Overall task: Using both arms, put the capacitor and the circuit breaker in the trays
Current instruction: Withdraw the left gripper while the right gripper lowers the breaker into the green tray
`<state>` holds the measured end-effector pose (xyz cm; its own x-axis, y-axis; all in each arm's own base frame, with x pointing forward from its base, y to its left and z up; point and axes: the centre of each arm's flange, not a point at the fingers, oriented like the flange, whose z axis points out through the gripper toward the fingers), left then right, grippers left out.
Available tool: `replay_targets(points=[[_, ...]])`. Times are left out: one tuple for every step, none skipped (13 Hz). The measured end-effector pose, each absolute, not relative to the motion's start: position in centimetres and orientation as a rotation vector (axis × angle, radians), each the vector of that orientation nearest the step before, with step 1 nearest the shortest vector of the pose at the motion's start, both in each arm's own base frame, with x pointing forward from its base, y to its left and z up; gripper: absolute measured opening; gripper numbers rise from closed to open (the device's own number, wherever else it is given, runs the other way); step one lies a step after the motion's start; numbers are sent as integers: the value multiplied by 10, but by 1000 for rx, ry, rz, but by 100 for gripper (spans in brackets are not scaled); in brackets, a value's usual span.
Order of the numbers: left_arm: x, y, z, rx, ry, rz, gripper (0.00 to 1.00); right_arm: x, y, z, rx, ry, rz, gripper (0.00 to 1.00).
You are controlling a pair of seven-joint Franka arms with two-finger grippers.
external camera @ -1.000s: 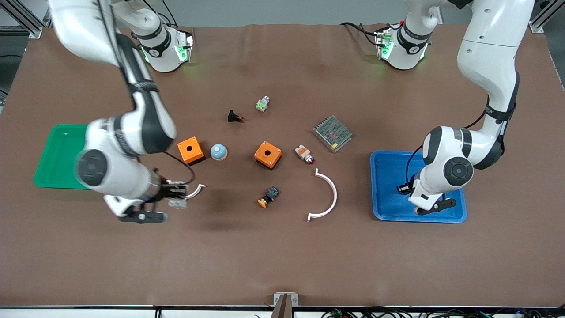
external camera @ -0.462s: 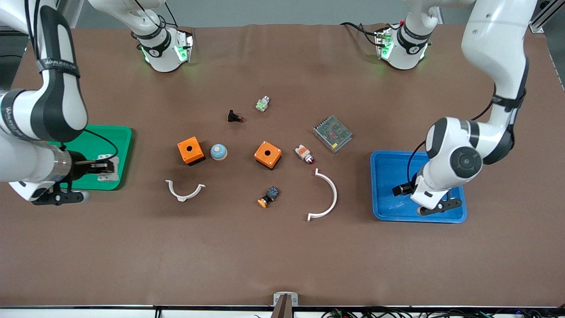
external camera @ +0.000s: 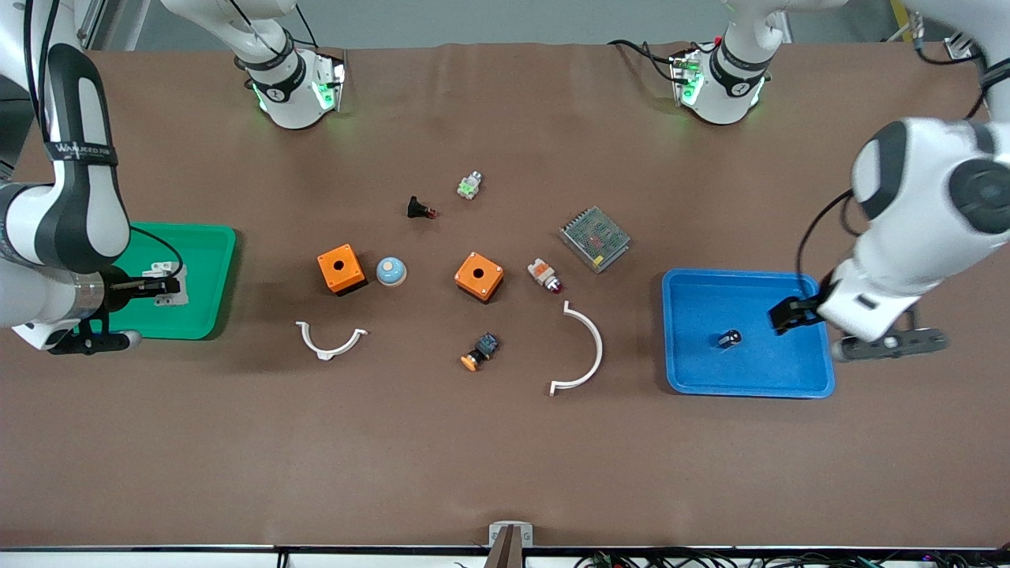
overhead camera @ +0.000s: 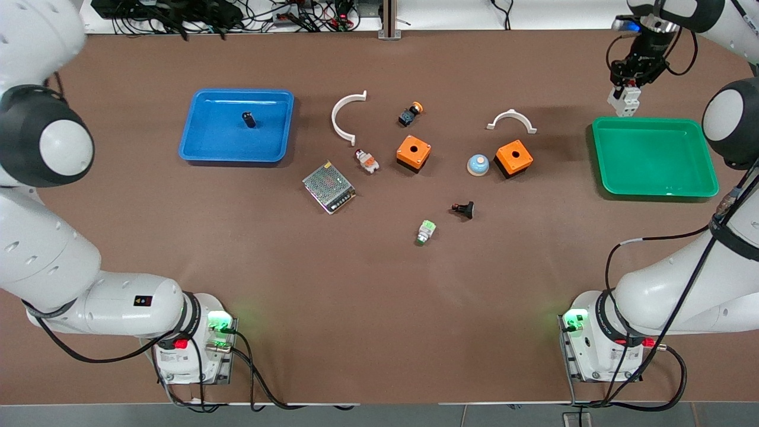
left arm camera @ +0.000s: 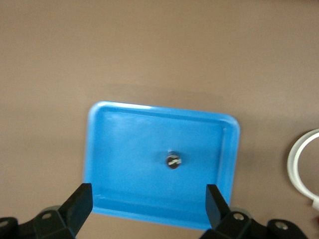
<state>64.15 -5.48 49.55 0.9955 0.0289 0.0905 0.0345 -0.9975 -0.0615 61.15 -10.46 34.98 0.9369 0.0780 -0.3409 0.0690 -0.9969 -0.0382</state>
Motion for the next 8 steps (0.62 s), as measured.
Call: replay_targets(points=[[639,-35,513,-3069,-17,-126,100,606,-122,336,-3064,-138,517,40],[635,-18,530,-3064,2,-126,100,598,-142,321,-3059,-155,496,40],[630,-6,547,-3060,17,-136,100,589,-161,308,-3050,-170,484,40],[622,-2,564,-3056,27,-146,100,579,-179,298,-3039,-186,479,40],[613,-4,581,-3054,31,-146,100,571,-194,292,-3025,-201,481,40],[600,-8,596,-3054,41,-128,100,564,-207,288,-3016,-208,480,40],[588,-13,609,-3067,52,-107,100,560,-215,284,-3019,-208,462,40],[578,-16,620,-3093,63,-99,100,557,-220,277,-3030,-209,433,40]])
